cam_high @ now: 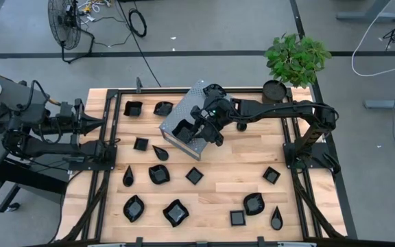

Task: Pick & Place Mini shaped plates
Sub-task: Put the black drop shaped plate on the shelf

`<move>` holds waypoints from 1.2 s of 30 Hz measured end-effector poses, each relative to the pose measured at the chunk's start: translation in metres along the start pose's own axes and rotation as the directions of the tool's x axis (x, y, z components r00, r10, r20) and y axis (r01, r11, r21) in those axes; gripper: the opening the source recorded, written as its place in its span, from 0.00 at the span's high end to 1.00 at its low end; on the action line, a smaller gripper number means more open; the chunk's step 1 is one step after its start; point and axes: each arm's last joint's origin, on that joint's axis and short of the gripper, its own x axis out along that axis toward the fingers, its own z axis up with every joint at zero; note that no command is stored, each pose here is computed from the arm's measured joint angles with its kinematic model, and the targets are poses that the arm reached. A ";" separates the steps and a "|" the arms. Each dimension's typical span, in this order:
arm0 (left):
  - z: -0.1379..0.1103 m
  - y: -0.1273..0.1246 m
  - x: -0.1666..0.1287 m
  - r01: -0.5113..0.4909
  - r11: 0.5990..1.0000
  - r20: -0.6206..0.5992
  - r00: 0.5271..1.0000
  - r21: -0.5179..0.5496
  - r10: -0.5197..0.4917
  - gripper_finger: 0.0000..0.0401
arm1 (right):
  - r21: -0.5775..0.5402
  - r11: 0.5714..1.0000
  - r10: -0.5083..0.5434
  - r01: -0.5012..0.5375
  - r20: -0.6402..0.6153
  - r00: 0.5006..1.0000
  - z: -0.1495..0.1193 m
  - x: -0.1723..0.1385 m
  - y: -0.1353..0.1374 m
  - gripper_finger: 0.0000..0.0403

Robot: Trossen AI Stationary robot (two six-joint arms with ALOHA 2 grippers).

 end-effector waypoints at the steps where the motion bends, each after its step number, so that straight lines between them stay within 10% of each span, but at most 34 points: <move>1: 0.000 0.000 0.000 0.000 1.000 0.000 1.000 0.000 0.000 0.99 | 0.024 1.000 0.000 0.000 0.002 1.000 0.001 0.000 0.000 0.59; 12: 0.000 0.000 0.000 0.000 1.000 0.000 1.000 0.000 0.000 0.99 | 0.337 0.941 0.001 -0.028 0.081 0.997 0.040 -0.017 0.010 0.58; 26: 0.000 0.000 0.000 0.000 1.000 0.001 1.000 0.000 0.000 0.99 | 0.329 0.918 0.200 -0.221 0.096 0.975 0.081 -0.018 0.049 0.58; 36: 0.000 0.000 0.000 0.000 1.000 0.001 1.000 0.000 0.000 0.99 | 0.596 0.781 0.296 -0.186 -0.090 0.951 0.072 -0.020 0.065 0.58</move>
